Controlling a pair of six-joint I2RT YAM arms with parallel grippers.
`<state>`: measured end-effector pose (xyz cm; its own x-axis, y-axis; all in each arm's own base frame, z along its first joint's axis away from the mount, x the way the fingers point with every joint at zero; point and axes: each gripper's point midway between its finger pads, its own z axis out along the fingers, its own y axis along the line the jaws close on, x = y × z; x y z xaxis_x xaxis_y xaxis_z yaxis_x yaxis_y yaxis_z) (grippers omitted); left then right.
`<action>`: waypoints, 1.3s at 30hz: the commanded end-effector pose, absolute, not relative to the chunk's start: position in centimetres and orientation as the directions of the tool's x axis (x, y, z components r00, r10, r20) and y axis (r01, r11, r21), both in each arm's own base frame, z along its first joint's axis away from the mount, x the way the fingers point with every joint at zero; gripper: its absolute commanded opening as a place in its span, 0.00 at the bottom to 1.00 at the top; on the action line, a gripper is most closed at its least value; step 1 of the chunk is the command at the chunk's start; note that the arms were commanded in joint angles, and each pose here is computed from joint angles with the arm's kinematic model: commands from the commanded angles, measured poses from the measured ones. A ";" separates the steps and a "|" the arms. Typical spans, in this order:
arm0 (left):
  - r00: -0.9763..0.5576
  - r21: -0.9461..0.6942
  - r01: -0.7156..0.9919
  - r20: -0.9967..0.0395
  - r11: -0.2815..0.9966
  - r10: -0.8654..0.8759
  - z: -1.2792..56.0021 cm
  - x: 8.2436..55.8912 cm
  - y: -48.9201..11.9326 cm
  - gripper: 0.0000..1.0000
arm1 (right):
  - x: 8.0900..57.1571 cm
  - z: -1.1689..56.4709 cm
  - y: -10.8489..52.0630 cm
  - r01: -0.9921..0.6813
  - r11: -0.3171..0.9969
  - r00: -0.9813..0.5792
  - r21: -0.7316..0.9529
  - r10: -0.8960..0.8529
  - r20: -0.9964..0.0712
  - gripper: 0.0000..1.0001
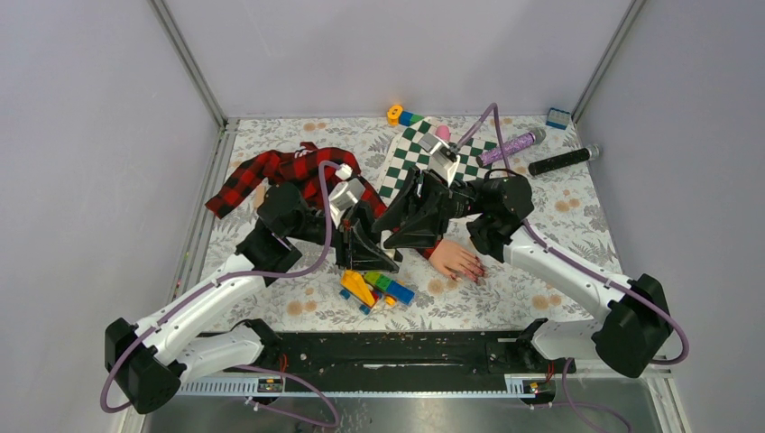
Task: Paint the nails
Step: Screw the nail polish bottle.
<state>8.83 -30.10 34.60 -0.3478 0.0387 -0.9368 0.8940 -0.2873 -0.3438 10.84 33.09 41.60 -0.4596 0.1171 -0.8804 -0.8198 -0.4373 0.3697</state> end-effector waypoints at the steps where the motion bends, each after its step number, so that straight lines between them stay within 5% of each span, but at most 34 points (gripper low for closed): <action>1: -0.231 -0.203 0.929 -0.971 -0.310 -0.056 37.6 8.3 -29.6 0.00 | 10.3 42.0 33.4 -0.817 -0.466 -0.435 0.339 0.113 -0.893 0.56; 6: -0.229 -0.202 0.930 -0.972 -0.308 -0.056 37.6 8.3 -29.6 0.00 | 10.5 42.1 33.6 -0.817 -0.467 -0.436 0.339 0.115 -0.892 0.57; 12: -0.223 -0.196 0.939 -0.973 -0.283 -0.067 37.7 8.7 -29.5 0.00 | 10.4 41.7 33.6 -0.808 -0.471 -0.444 0.353 0.094 -0.891 0.39; 21: -0.226 -0.201 0.960 -0.967 -0.195 -0.115 38.1 10.5 -29.1 0.00 | 10.3 40.9 33.6 -0.794 -0.472 -0.462 0.383 0.059 -0.885 0.30; 30: -0.239 -0.236 0.971 -0.963 -0.042 -0.125 37.5 13.5 -28.9 0.00 | 10.2 38.8 33.9 -0.783 -0.444 -0.484 0.435 -0.004 -0.875 0.00; 34: -0.226 -0.248 0.959 -0.961 0.138 -0.157 37.1 16.5 -28.1 0.00 | 11.2 36.7 34.5 -0.818 -0.330 -0.490 0.472 -0.031 -0.871 0.00; 39: -0.218 -0.267 0.898 -0.960 0.349 -0.174 35.8 20.1 -26.5 0.00 | 13.8 32.0 35.3 -0.844 -0.022 -0.528 0.536 -0.142 -0.837 0.00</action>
<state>13.52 -28.60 33.22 -0.3749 -0.0128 -0.9270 0.9267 0.0231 -0.3751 15.66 35.38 37.65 -0.4816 0.0974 -0.8710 -0.8715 -0.1585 0.4642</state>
